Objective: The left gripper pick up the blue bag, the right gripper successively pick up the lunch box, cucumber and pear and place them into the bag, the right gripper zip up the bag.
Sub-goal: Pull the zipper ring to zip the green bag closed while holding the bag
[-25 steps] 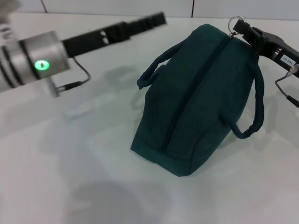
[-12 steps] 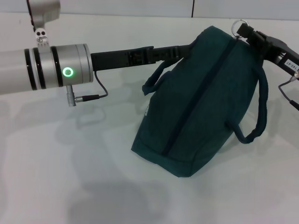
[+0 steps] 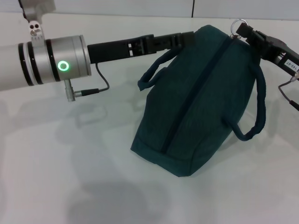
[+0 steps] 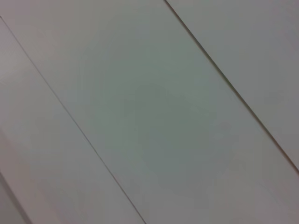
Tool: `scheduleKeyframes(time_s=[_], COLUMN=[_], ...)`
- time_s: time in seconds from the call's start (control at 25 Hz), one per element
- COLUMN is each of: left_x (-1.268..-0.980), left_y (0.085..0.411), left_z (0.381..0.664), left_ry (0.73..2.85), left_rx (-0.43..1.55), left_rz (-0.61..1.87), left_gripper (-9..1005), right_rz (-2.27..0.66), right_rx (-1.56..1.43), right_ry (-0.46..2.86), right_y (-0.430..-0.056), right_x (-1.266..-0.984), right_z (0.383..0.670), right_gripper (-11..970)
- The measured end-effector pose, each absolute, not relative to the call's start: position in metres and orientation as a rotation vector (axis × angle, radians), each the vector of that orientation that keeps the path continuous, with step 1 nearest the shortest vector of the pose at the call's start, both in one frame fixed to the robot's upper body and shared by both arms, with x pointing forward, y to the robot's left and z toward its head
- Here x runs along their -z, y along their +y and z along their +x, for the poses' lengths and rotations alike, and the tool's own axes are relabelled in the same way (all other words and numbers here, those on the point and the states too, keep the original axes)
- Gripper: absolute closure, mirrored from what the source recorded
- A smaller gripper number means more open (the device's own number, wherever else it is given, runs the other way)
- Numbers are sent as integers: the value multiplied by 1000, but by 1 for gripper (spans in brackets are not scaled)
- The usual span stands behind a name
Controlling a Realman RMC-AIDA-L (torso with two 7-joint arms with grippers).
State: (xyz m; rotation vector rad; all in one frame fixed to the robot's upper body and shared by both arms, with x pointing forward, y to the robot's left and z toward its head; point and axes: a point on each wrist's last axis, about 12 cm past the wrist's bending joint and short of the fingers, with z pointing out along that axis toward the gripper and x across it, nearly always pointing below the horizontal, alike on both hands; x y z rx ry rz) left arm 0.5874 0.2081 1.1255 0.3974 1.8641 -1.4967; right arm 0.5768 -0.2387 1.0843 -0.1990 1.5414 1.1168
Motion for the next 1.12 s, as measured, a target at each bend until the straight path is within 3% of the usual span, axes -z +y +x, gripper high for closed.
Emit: scheduleKeyframes(time_s=[0.72,1.12], left_x=[-1117,-1117], left_y=[197,194], left_z=[587,587], left_ry=[1946,1937], left_rx=[1439,1452], left_rz=[480,476], left_gripper=[263,506], right_rz=[-202,-191], right_rx=[-1133,-1138], right_ry=[1527,1527], right_y=[-239,-242], right_x=[-1085,-1083], right_z=[574,570], right_gripper=[955,954])
